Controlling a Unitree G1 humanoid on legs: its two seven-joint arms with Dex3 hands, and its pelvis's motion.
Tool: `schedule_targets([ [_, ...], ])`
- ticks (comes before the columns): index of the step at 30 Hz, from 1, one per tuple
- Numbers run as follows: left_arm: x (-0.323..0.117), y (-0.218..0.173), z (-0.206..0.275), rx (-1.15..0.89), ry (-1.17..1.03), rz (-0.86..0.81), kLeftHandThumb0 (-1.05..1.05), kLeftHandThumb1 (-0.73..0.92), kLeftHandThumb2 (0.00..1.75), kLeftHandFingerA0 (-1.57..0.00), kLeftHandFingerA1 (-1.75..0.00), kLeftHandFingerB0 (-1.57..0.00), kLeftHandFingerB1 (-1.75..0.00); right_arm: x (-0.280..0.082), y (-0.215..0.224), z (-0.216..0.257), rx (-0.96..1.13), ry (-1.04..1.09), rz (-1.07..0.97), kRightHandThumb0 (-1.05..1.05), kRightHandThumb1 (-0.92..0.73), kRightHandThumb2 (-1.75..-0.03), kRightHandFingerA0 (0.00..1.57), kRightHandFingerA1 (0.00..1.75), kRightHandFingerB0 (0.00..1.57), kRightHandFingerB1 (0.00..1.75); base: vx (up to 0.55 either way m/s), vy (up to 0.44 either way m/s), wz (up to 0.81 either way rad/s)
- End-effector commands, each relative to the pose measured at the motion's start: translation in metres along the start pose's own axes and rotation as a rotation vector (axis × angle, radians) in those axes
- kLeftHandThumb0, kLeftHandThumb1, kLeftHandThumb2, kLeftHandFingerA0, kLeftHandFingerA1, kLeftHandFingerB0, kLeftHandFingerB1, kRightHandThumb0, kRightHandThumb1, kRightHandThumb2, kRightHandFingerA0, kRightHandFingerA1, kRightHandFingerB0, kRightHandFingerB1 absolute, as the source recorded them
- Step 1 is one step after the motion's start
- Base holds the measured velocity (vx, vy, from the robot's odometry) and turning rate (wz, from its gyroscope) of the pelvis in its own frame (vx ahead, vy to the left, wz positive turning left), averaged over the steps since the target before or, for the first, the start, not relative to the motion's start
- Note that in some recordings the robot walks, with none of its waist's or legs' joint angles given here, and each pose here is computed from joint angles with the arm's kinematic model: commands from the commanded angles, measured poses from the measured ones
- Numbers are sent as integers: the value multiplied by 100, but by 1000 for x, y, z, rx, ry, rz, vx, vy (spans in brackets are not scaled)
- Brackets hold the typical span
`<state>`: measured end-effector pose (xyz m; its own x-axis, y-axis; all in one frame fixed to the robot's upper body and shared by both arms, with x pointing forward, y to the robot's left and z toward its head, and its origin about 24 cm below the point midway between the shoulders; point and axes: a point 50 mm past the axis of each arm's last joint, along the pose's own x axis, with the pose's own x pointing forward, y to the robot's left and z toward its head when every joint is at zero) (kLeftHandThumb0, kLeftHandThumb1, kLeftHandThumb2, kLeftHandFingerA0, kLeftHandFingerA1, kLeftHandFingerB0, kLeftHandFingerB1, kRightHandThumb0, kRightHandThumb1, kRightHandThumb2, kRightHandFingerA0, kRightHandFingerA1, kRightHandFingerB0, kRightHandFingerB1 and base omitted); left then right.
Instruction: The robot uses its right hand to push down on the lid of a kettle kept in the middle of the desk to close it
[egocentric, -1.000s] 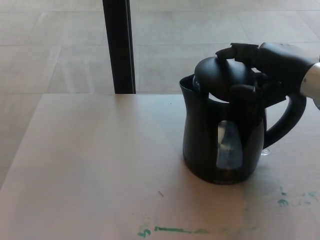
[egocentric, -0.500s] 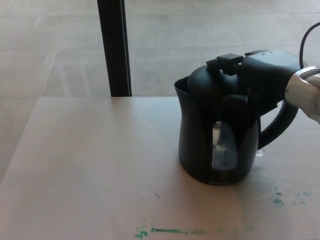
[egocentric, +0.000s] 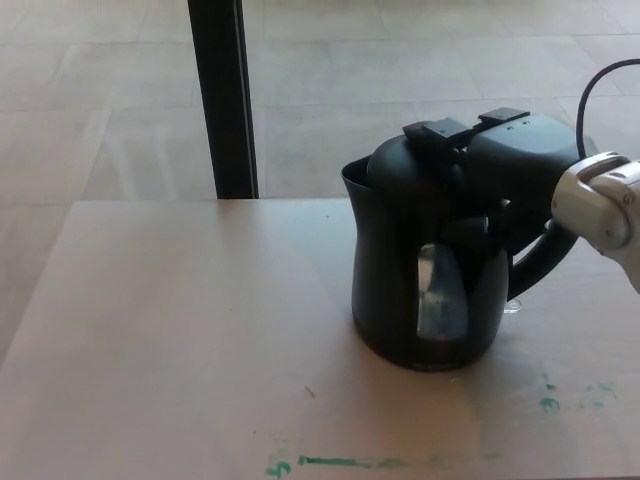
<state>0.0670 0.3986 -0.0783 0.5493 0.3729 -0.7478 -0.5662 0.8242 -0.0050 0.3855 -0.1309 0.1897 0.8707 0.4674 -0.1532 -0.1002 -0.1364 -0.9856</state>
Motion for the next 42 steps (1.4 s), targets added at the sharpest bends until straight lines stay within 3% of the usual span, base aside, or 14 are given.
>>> schedule_targets([
  [1, -4, 6, 1, -17, 3, 0, -72, 59, 93, -28, -53, -19, -45, 0, 10, 3, 53, -61, 162, -72, -55, -92, 21, 55, 16, 44, 0, 0, 0],
  [2, -4, 7, 0, -20, 5, 3, -70, 75, 63, -35, -45, -26, -34, -1, 0, -1, 59, -50, 139, -73, -55, -92, 25, 58, 17, 44, 0, 0, 0],
  [5, -4, 8, -1, -14, 8, 10, -70, 75, 63, -38, -43, -26, -33, -4, -18, -11, 64, -31, 105, -69, -71, -61, 28, 49, 24, 32, 0, 0, 0],
  [6, -5, 9, -3, -12, 13, 14, -72, 75, 63, -40, -44, -28, -33, -6, -26, -16, 71, -17, 82, -69, -54, -89, 22, 56, 19, 45, 0, 0, 0],
  [10, -6, 11, -5, -20, 16, 18, -70, 74, 63, -42, -44, -27, -34, -14, -38, -28, 113, 3, 35, -67, -67, -60, 25, 49, 27, 34, -5, 0, 2],
  [19, -9, 13, -10, -9, 26, 28, -70, 76, 63, -42, -42, -25, -32, -39, -61, -63, 301, 60, -80, -71, -68, -61, 31, 43, 27, 31, -3, 0, 1],
  [20, -8, 13, -10, -12, 26, 28, -70, 76, 63, -42, -43, -25, -32, -43, -64, -67, 317, 76, -92, -72, -53, -89, 26, 53, 19, 44, 0, 0, 0],
  [21, -8, 13, -9, -4, 26, 21, -71, 77, 63, -41, -43, -23, -32, -49, -69, -74, 356, 102, -100, -68, -67, -61, 30, 41, 25, 30, 0, 0, 0],
  [24, -8, 13, -10, -7, 32, 33, -70, 76, 63, -42, -41, -24, -32, -64, -77, -84, 381, 126, -156, -68, -68, -61, 31, 39, 25, 30, 0, 0, 0],
  [27, -8, 12, -9, -10, 31, 32, -70, 75, 63, -42, -43, -26, -33, -96, -89, -108, 407, 195, -221, -74, -57, -92, 26, 49, 15, 42, -14, -1, 2],
  [37, -8, 13, -12, -10, 41, 32, -72, 75, 63, -40, -45, -26, -34, -179, -80, -166, 534, 354, -347, -70, -53, -87, 29, 50, 19, 42, 0, 0, 0],
  [38, -8, 13, -12, -15, 39, 33, -72, 74, 62, -39, -46, -26, -34, -193, -74, -173, 558, 383, -364, -68, -68, -61, 33, 39, 25, 29, -53, -12, 7],
  [41, -8, 12, -13, -32, 40, 29, -72, 74, 62, -38, -45, -25, -33, -223, -62, -183, 604, 432, -444, -71, -53, -87, 30, 50, 22, 43, 0, 0, 0],
  [42, -8, 12, -13, -16, 43, 39, -72, 60, 93, -30, -52, -19, -44, -233, -57, -185, 619, 450, -478, -70, -66, -61, 39, 41, 30, 30, 0, 0, 0],
])
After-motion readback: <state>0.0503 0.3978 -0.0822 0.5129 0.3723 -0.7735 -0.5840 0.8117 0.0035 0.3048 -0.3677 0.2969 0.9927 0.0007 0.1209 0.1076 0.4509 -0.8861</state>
